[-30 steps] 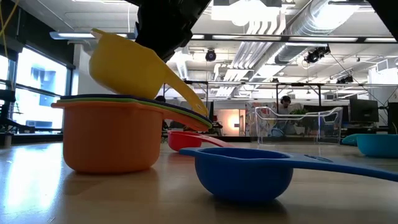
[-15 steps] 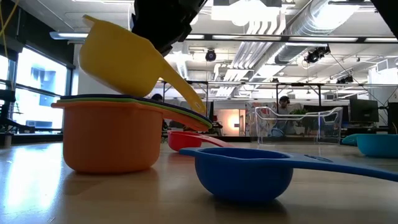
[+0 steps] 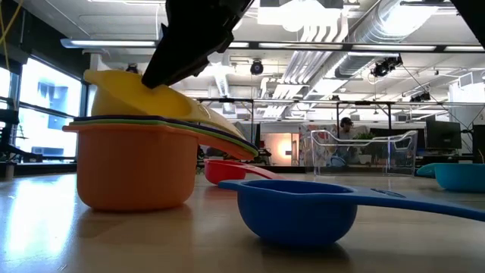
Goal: Nest measuring cups in basket
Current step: Stack the yellow measuring cup on top of the violet measuring cup
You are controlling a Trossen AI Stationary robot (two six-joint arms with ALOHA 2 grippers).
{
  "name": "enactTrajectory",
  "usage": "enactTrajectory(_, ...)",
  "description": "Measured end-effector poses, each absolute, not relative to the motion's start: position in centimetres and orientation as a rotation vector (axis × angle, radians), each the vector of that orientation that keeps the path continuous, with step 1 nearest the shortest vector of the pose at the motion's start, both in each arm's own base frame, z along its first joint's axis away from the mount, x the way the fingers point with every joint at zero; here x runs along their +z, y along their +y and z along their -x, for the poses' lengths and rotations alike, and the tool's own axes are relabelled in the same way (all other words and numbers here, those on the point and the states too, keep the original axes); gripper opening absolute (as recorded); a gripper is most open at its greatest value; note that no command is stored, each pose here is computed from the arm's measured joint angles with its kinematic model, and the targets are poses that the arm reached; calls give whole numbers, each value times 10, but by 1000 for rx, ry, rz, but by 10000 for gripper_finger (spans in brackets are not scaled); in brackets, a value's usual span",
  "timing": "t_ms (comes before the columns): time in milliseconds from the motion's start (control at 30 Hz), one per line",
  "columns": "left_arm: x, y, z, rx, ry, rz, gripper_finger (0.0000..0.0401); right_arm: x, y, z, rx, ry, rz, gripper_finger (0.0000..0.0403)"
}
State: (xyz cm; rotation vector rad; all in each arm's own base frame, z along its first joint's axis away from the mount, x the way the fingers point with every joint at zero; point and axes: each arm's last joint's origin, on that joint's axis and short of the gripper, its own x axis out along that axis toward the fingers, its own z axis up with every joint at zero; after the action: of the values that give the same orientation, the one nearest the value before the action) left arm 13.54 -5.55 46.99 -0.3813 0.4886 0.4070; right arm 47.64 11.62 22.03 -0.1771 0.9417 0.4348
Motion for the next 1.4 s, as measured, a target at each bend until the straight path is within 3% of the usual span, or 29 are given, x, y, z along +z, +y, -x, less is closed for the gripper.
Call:
enactTrajectory(467, 470, -55, -135, 407, 489, 381, 115, 219, 105, -476, 513, 991, 8, 87)
enactTrajectory(633, 470, -55, -135, 407, 488, 382, 115, 219, 98, -477, 410, 1001, 12, 87)
enactTrajectory(1133, 470, -55, -135, 407, 489, 381, 115, 219, 110, -474, 434, 1008, 24, 87)
enactTrajectory(1400, 470, -55, -135, 407, 489, 381, 115, 228, 103, -468, 370, 1107, -64, 87)
